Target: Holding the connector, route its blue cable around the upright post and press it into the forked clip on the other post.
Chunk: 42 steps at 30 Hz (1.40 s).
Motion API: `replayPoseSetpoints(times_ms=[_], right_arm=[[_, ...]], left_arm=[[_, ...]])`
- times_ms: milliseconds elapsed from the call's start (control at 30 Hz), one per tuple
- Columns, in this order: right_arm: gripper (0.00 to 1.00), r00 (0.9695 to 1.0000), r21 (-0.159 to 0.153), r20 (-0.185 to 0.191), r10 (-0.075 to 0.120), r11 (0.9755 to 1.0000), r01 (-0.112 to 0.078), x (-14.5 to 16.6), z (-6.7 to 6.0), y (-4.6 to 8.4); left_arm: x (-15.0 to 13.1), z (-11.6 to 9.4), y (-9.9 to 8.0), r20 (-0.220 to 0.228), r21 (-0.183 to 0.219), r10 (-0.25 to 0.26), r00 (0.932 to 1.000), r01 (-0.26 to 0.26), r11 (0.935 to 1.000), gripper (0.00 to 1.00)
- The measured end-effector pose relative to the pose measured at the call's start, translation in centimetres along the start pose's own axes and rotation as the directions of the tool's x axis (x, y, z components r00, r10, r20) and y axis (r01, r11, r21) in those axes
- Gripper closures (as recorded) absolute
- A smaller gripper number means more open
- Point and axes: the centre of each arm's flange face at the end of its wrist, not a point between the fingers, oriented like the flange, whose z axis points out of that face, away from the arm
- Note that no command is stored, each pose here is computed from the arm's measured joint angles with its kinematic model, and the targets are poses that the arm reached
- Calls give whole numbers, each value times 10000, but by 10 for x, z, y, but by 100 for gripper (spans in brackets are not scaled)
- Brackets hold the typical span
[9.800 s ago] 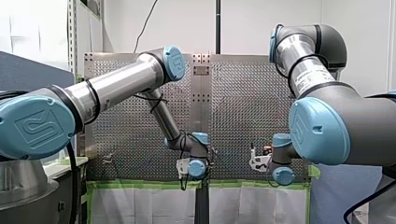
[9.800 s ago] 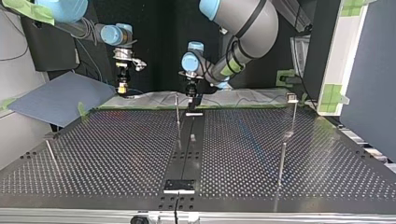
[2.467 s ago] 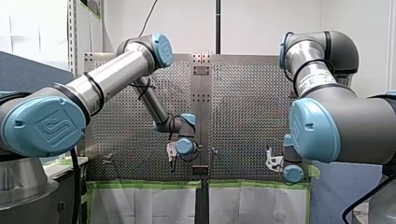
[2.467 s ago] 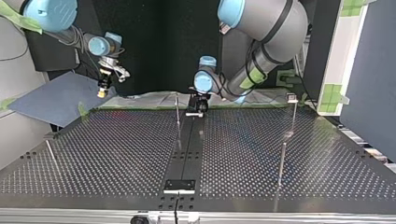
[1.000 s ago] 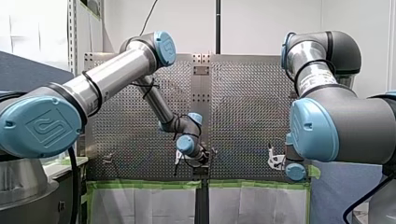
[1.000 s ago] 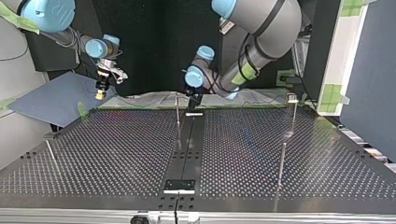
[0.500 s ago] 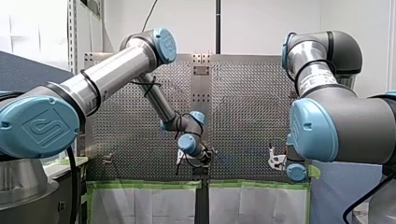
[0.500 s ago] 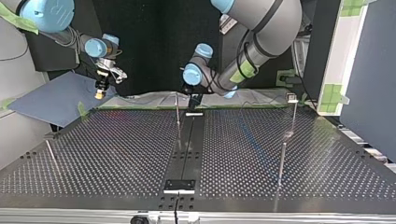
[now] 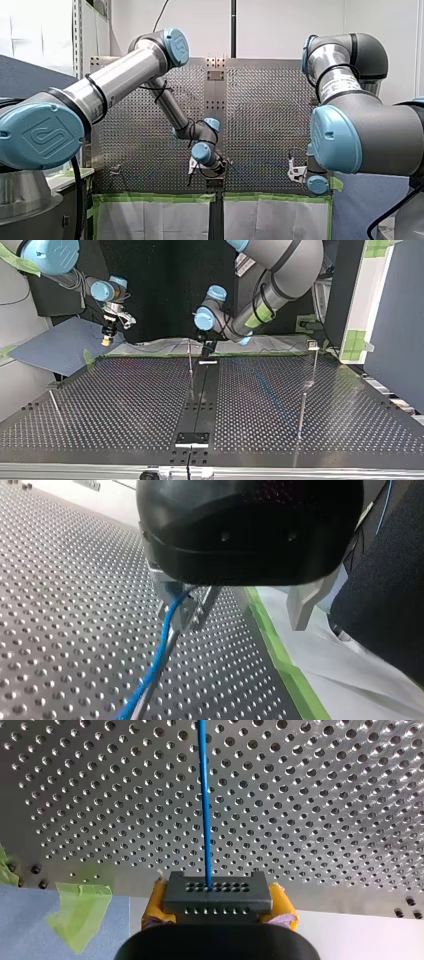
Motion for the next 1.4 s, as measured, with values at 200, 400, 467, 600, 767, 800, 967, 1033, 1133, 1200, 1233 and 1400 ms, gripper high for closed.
replayPoseSetpoints(times_ms=[200,400,467,600,767,800,967,1033,1133,1200,1233,1400], right_arm=[[100,10000,0,-2,0,10000,0,0,0,0],[100,10000,8,-3,0,10000,0,0,0,0],[100,10000,20,4,0,10000,0,0,-1,0],[100,10000,28,8,-1,10000,1,0,-1,0],[100,10000,27,7,-1,10000,1,0,-1,0],[100,10000,26,7,-1,10000,1,0,-1,0],[100,10000,50,-1,2,10000,-2,0,0,0],[100,10000,62,-1,8,10000,-8,0,-1,0],[100,10000,69,0,14,10000,-14,0,-1,0],[100,10000,70,0,20,10000,-20,0,-1,0],[100,10000,71,1,23,10000,-23,0,-1,0],[100,10000,71,1,29,10000,-29,0,-1,0]], left_arm=[[-6,-9,-8,104,162,28,9999,-29,9999,0],[3,-19,-11,21,314,66,10000,-66,9995,0],[7,-21,-11,-10,353,80,10000,-79,9993,0],[11,-24,-15,-34,452,108,9999,-106,9989,0],[12,-25,-17,-25,493,117,9999,-115,9987,0],[12,-25,-17,-22,491,117,9999,-115,9987,0],[12,-25,-17,-18,471,120,9999,-119,9988,0],[12,-25,-17,-18,464,121,9999,-120,9988,0],[12,-25,-17,-17,453,121,9999,-120,9989,0],[12,-25,-16,-16,443,126,9999,-125,9989,0],[12,-25,-16,-16,438,128,9999,-127,9990,0],[12,-25,-16,-22,400,157,9999,-156,9991,0]])
